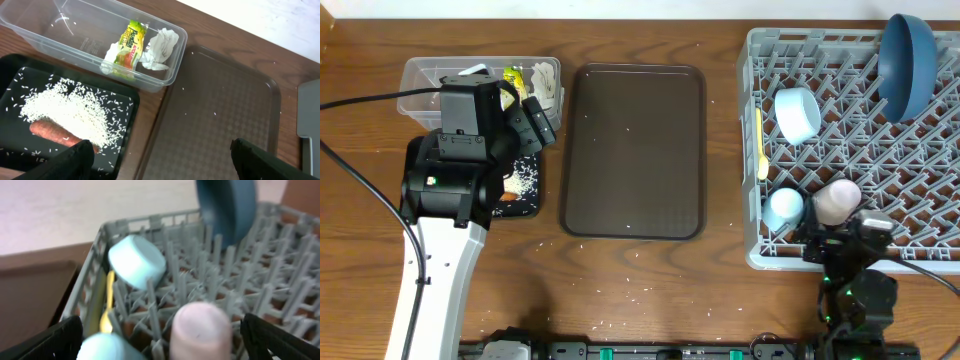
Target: Sort waste into correct bins and load items into the dishwasher rack
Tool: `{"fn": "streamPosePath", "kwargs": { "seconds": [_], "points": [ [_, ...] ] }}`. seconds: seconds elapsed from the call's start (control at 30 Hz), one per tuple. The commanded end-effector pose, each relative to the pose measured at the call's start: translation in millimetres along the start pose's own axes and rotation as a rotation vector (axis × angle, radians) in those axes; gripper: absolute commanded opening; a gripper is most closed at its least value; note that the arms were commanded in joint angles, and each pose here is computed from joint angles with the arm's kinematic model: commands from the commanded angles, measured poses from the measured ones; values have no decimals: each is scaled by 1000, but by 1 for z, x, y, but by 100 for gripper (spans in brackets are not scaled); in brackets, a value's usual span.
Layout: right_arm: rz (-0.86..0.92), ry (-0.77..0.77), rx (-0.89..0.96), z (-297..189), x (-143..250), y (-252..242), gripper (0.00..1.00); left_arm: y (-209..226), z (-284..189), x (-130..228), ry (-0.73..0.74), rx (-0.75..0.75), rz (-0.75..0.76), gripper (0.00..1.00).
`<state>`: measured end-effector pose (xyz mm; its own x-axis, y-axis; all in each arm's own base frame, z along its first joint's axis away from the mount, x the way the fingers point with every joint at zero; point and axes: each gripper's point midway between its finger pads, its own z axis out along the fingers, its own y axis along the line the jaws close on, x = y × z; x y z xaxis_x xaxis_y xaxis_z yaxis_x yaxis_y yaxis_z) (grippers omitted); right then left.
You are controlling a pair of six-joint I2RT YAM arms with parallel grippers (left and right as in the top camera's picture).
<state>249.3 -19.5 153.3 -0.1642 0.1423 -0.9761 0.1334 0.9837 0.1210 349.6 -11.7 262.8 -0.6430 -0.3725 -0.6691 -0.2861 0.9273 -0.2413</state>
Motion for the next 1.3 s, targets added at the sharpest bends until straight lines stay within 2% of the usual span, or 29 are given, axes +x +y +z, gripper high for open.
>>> {"fn": "streamPosePath", "kwargs": {
  "seconds": [0.0,0.2,0.47,1.27],
  "points": [
    [-32,14,-19,2,17,3,99,2,0,-2,-6,-10,-12,89],
    [-32,-7,-36,2,18,6,99,2,0,-2,-7,-10,-12,89],
    [-25,-105,-96,-7,-3,20,99,2,0,-2,-6,-10,-12,89],
    [-25,-109,-97,-6,-3,20,99,2,0,-2,-7,-10,-12,90]
  ]
}}
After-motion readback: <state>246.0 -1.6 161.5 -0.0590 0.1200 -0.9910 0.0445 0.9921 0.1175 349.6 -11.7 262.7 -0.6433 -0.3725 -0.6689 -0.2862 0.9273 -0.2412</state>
